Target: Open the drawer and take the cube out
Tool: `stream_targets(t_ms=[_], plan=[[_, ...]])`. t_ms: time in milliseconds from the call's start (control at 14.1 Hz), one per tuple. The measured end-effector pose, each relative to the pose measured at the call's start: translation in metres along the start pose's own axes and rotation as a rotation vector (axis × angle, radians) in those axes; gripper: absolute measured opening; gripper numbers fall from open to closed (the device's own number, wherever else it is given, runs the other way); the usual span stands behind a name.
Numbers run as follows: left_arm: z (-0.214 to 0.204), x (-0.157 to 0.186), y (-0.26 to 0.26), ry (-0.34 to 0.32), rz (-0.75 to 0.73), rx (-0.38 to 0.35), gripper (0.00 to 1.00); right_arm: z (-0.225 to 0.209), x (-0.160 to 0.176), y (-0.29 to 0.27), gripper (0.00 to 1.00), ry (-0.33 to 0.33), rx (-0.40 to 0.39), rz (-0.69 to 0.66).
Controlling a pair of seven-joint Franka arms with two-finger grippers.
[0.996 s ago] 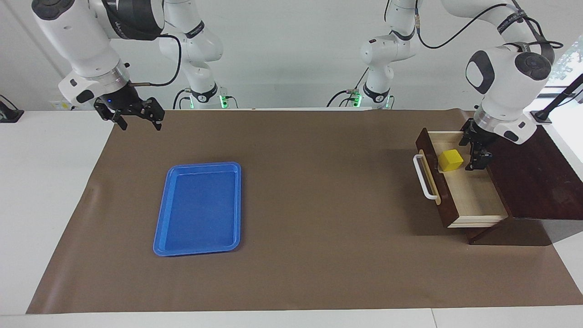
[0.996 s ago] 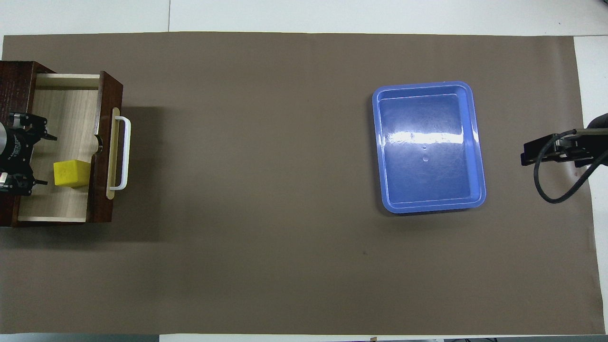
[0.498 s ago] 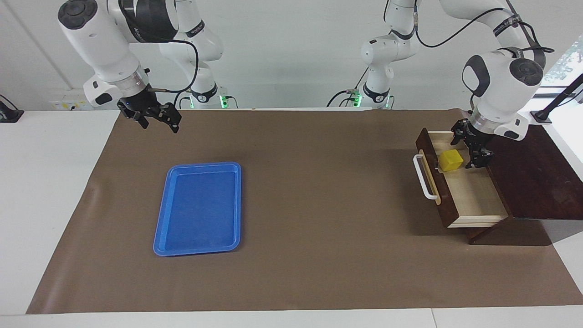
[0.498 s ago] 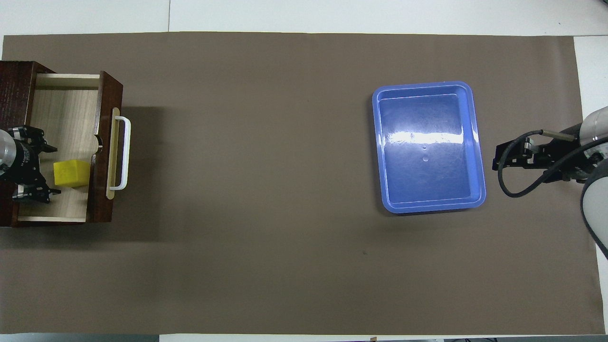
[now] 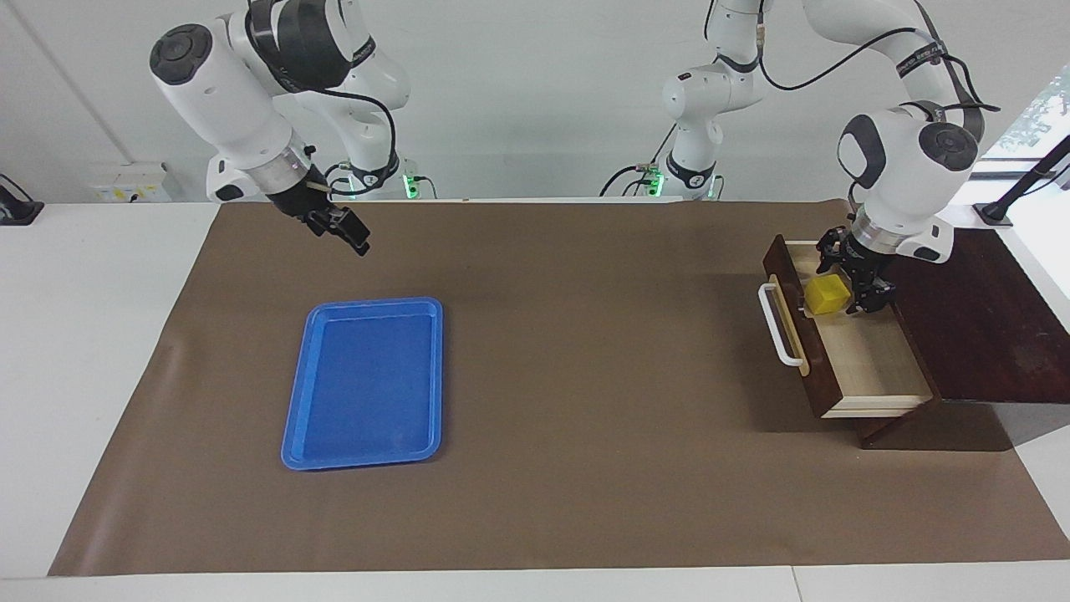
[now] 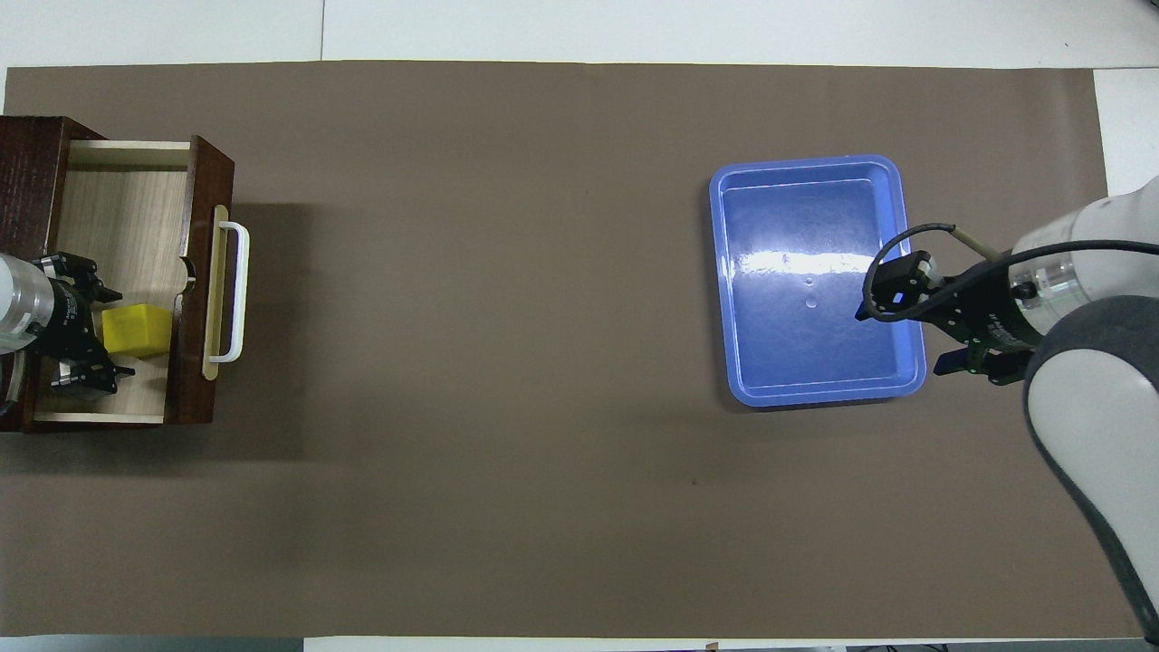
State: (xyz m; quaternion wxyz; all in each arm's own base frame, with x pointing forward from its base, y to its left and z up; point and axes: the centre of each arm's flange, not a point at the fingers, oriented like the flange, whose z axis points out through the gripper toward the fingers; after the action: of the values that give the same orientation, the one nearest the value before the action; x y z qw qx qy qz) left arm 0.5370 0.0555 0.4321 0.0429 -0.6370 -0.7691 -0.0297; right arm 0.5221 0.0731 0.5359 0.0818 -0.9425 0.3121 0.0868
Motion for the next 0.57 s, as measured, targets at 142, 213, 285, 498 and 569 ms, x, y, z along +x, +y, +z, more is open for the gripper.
stream_targets(t_ms=[142, 213, 285, 498, 569], plan=[[0.0, 0.0, 0.0, 0.0, -0.003, -0.003, 0.72, 0.018, -0.013, -0.02, 1.0, -0.028, 0.032, 0.092], [-0.002, 0.0, 0.001, -0.001, -0.004, -0.007, 0.56, 0.032, -0.019, -0.033, 1.0, -0.056, 0.055, 0.16], [-0.007, 0.0, 0.003, -0.002, -0.005, -0.013, 0.56, 0.041, -0.022, -0.042, 1.0, -0.08, 0.081, 0.217], [-0.044, -0.004, 0.01, 0.002, -0.002, 0.001, 0.56, 0.068, -0.039, -0.07, 1.0, -0.123, 0.122, 0.336], [-0.066, -0.009, 0.014, -0.001, 0.003, 0.008, 0.56, 0.078, -0.048, -0.079, 1.0, -0.137, 0.13, 0.372]])
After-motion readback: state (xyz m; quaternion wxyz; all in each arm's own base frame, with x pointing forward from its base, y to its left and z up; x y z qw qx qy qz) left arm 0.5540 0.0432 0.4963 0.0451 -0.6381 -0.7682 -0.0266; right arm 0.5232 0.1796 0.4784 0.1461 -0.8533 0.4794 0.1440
